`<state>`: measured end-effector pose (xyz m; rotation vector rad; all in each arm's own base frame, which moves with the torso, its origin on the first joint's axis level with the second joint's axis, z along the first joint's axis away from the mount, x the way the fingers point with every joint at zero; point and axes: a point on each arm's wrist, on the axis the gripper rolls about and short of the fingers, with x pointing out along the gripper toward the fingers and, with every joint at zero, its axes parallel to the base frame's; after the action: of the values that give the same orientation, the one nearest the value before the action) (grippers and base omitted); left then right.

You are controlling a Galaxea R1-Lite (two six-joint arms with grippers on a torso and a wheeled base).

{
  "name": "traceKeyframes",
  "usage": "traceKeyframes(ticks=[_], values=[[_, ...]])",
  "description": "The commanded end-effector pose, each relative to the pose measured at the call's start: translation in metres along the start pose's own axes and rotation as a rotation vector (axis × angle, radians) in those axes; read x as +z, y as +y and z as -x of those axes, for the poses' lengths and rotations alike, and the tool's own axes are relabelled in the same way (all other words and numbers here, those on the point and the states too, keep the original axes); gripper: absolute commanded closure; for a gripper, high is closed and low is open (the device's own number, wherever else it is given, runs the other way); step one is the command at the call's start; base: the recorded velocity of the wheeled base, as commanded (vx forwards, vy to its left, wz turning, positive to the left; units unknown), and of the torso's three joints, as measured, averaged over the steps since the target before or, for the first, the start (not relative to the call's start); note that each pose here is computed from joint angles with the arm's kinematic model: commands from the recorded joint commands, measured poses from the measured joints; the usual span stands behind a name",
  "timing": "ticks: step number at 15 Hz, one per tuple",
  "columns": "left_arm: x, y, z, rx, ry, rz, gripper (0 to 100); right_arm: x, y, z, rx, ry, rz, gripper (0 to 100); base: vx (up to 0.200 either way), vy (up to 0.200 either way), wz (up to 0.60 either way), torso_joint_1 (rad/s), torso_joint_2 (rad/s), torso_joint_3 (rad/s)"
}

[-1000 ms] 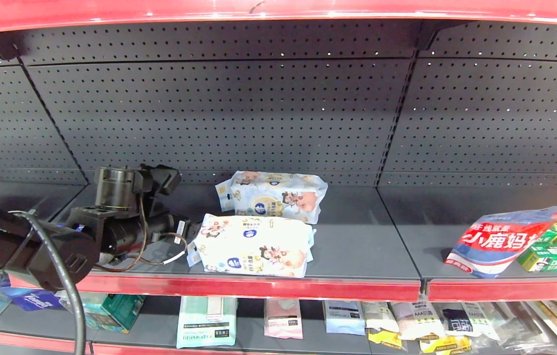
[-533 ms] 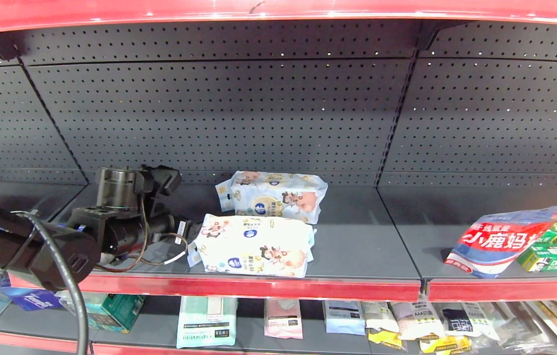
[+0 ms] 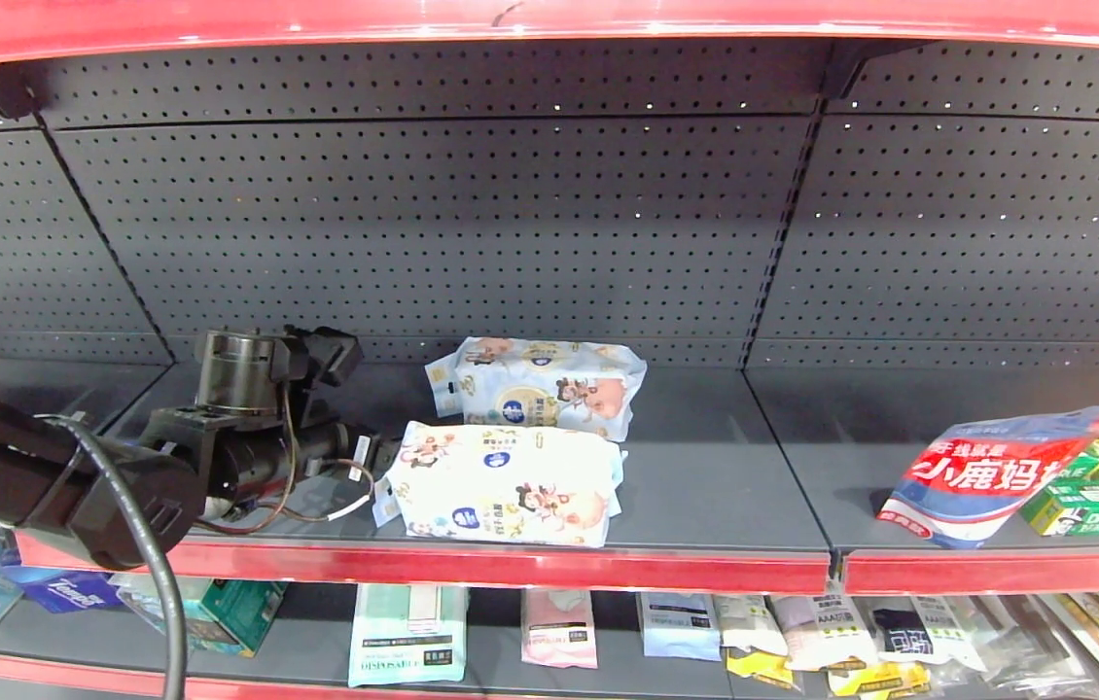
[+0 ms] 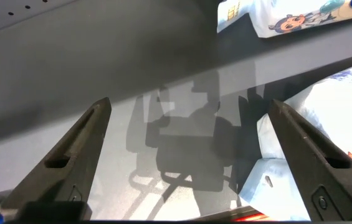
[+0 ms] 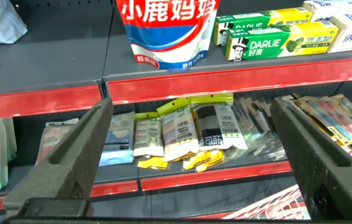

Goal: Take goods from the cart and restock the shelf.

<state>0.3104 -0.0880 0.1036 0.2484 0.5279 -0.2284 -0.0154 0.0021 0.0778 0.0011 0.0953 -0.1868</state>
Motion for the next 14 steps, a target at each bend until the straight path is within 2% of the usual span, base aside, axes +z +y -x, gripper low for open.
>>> traceKeyframes(ticks=[1, 7, 13, 14], values=[[0.0003, -0.0005, -0.0007, 0.000, -0.001, -0.001, 0, 0.0000, 0.0000, -0.0001, 0.000, 0.002, 0.000, 0, 0.000, 0.000, 0.00, 0.000, 0.00, 0.000], [0.0010, -0.0089, -0.0012, -0.020, -0.001, 0.005, 0, 0.0000, 0.0000, -0.0001, 0.000, 0.002, 0.000, 0, 0.000, 0.000, 0.00, 0.000, 0.00, 0.000], [0.0007, -0.0062, -0.0001, -0.008, -0.001, 0.002, 0, 0.0000, 0.0000, -0.0001, 0.000, 0.002, 0.000, 0, 0.000, 0.000, 0.00, 0.000, 0.00, 0.000], [0.0014, -0.0012, 0.0035, 0.005, -0.003, 0.003, 0, 0.0000, 0.0000, -0.0001, 0.000, 0.002, 0.000, 0, 0.000, 0.000, 0.00, 0.000, 0.00, 0.000]])
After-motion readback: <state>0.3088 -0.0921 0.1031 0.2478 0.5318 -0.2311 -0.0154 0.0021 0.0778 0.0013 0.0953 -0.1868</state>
